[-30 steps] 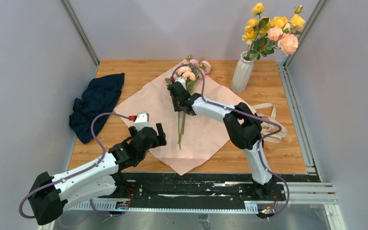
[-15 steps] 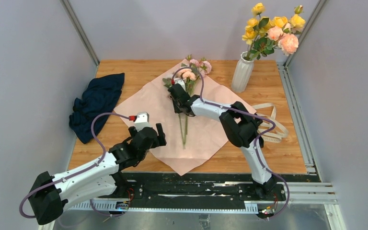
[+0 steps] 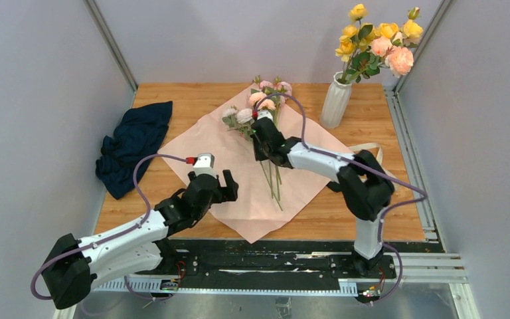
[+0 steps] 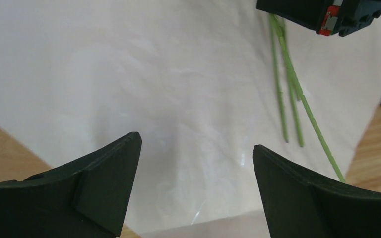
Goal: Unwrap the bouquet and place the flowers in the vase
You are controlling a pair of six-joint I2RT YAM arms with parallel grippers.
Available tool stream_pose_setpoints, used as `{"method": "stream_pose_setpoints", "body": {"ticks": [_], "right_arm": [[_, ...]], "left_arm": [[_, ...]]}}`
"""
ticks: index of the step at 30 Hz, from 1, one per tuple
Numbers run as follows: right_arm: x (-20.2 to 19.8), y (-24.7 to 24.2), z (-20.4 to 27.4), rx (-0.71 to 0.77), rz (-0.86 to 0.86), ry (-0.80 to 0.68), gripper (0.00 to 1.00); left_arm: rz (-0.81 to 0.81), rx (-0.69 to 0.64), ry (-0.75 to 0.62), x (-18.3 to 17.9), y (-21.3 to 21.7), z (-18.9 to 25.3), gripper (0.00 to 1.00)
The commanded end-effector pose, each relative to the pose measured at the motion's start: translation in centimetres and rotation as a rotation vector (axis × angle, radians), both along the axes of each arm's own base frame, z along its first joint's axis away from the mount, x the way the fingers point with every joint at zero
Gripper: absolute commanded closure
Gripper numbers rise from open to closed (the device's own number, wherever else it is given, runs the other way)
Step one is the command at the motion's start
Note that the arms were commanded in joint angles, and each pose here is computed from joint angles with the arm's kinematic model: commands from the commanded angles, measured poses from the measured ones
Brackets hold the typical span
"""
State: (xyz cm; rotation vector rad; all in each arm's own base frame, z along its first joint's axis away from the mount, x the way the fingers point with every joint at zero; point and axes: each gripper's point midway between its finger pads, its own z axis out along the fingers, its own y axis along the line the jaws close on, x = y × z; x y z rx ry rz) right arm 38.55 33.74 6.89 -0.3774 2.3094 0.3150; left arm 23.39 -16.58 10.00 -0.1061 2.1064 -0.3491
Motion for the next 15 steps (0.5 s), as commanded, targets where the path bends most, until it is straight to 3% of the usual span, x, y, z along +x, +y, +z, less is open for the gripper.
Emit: {"method": "stream_pose_setpoints", "body": {"ticks": [1,9,15], "right_arm": [[-0.2,-0.6,8.6,0.160,0.001,-0.168,1.00],[-4.8,-2.0,17.6,0.432,0.065,-0.295,1.00],[-7.1,-2.5,19.9,0.488,0.093,-0.317,1.00]], "left_arm": [[-0.219,-0.199,-0.132,0.4,-4.9,3.9,0.08],[-0.565,-0.435,-0.331,-1.5,-11.3,12.7,0.12],[-0.699,-0.554,-0.406,-2.8,-13.5,16.9,0.13]]}}
